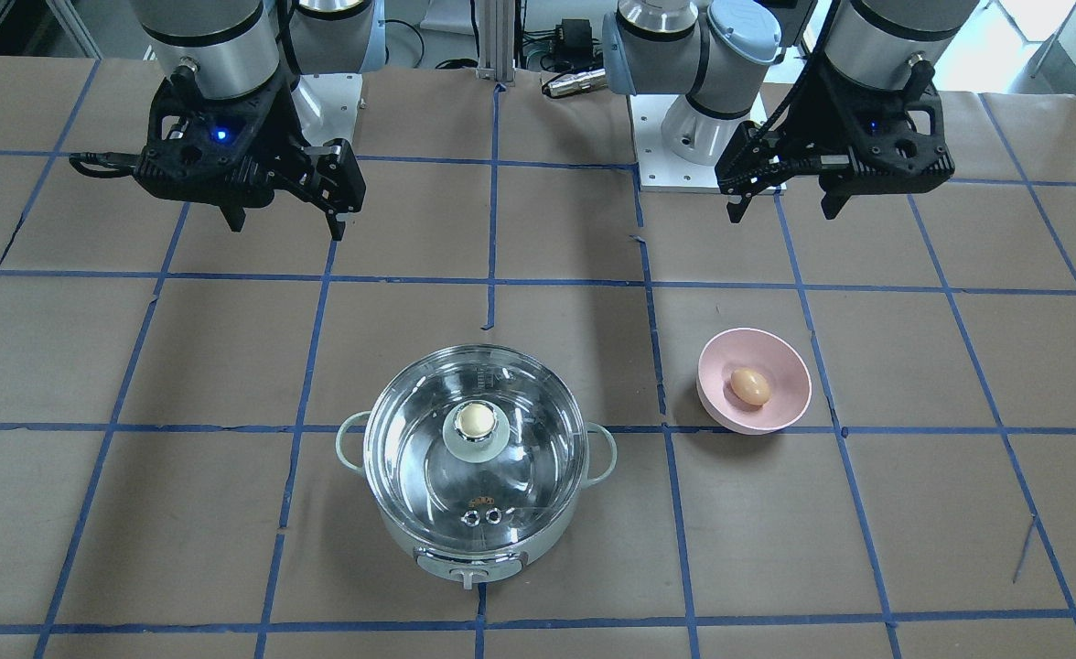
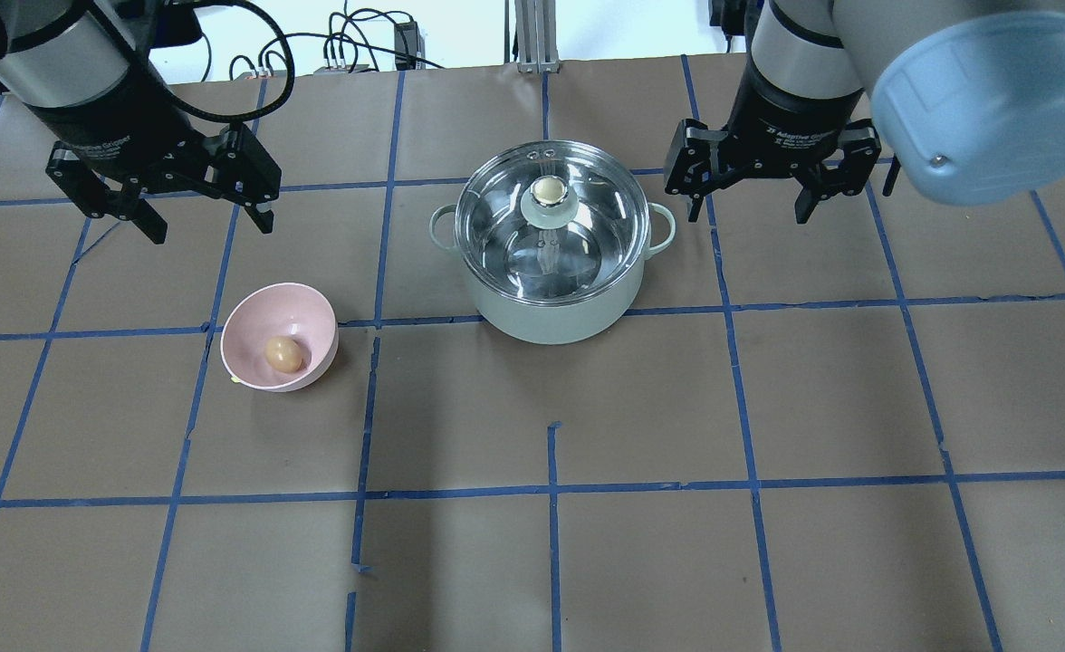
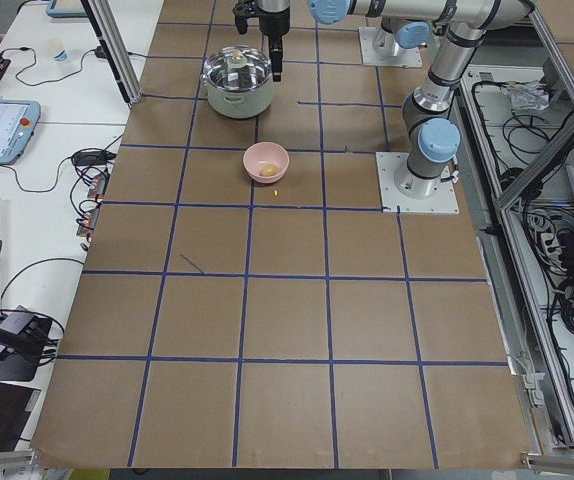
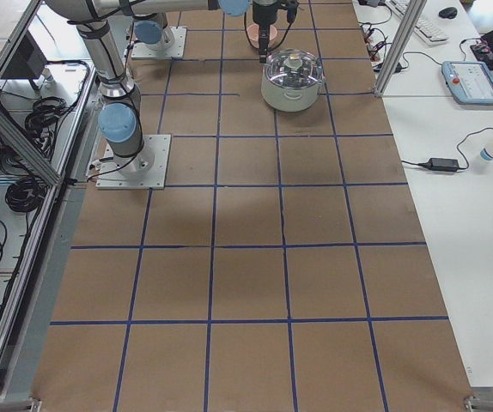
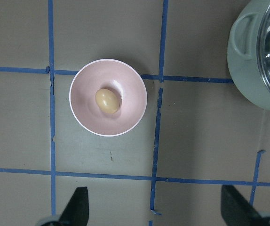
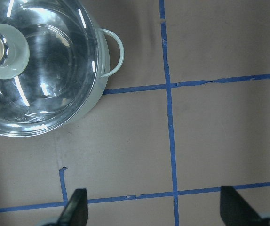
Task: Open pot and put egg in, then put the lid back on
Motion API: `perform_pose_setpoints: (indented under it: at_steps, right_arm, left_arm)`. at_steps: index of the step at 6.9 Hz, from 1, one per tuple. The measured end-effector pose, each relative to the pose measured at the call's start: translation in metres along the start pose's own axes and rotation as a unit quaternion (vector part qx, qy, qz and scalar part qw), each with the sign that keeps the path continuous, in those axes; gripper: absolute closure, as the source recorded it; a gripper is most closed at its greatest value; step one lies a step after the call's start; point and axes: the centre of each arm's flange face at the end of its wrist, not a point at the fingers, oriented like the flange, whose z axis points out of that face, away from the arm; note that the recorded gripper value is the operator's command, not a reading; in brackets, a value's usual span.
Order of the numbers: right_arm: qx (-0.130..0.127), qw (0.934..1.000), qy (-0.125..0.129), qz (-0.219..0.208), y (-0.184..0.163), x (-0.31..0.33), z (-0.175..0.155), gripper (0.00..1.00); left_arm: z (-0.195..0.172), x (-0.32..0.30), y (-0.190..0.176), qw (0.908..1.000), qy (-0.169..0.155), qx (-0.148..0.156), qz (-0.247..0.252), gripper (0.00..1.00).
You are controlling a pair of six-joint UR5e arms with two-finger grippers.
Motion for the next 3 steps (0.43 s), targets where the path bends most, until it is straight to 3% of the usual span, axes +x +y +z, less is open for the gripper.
perform_pose_setpoints:
  at_steps: [3]
  right_arm:
    - [0.012,0.9999,-0.004,-0.004,-0.004,-0.006,0.001,0.02]
  left_arm:
    - [0.014,-0.007,-0.007,0.9998,-0.001,0.000,-0.019,0.00]
